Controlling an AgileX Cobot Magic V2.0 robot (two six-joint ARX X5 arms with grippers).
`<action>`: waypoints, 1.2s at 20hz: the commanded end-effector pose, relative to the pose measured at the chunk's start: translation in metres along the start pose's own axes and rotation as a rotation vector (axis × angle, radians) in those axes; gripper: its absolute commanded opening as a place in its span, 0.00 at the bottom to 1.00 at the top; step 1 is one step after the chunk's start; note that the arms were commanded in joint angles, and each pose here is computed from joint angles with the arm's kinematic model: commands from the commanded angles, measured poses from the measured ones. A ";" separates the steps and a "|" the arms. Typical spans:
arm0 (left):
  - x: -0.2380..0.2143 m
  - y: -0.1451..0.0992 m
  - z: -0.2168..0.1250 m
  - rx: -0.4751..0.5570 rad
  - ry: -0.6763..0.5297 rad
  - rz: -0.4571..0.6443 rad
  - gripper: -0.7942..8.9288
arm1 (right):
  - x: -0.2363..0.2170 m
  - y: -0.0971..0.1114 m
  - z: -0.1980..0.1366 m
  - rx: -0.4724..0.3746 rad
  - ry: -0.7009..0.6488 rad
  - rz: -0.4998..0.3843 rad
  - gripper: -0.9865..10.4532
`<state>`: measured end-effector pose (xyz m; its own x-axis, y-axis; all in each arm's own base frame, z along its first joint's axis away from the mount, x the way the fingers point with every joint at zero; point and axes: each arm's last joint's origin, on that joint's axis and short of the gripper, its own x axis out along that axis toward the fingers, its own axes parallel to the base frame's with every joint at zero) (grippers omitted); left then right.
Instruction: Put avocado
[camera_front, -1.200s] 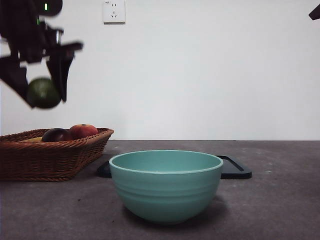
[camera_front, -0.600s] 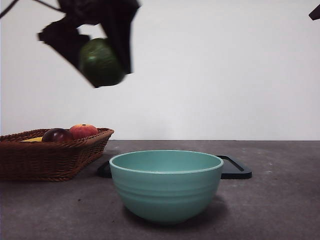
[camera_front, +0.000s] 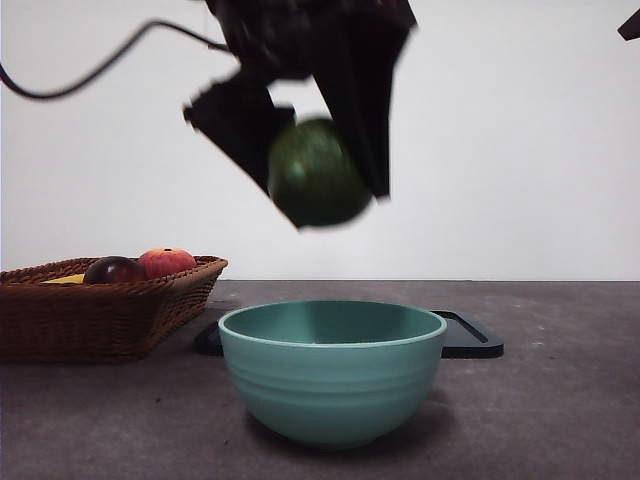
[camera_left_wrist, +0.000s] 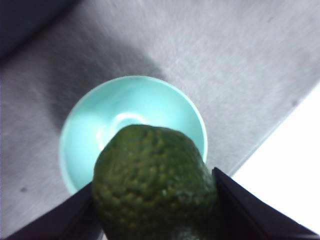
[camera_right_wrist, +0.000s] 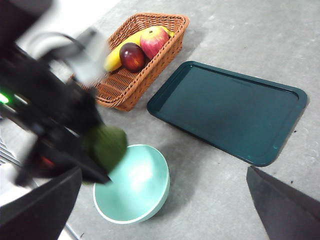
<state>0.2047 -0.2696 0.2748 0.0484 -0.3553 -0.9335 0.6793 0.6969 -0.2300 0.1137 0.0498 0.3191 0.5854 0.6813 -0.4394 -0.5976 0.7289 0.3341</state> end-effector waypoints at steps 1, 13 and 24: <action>0.019 -0.003 0.009 0.006 0.020 0.007 0.29 | -0.002 0.002 0.005 -0.001 -0.016 0.006 0.62; 0.084 0.008 0.017 -0.015 0.140 0.085 0.29 | -0.002 0.002 0.005 -0.005 -0.016 0.005 0.62; 0.097 0.010 0.016 -0.018 0.179 0.092 0.30 | -0.002 0.002 0.005 -0.009 -0.016 0.005 0.62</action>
<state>0.2283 -0.2999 0.1913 -0.0188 -0.1814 -0.9832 0.6588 0.7375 -0.1487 0.1137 0.0498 0.3191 0.5854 0.6813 -0.4394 -0.5978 0.7289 0.3338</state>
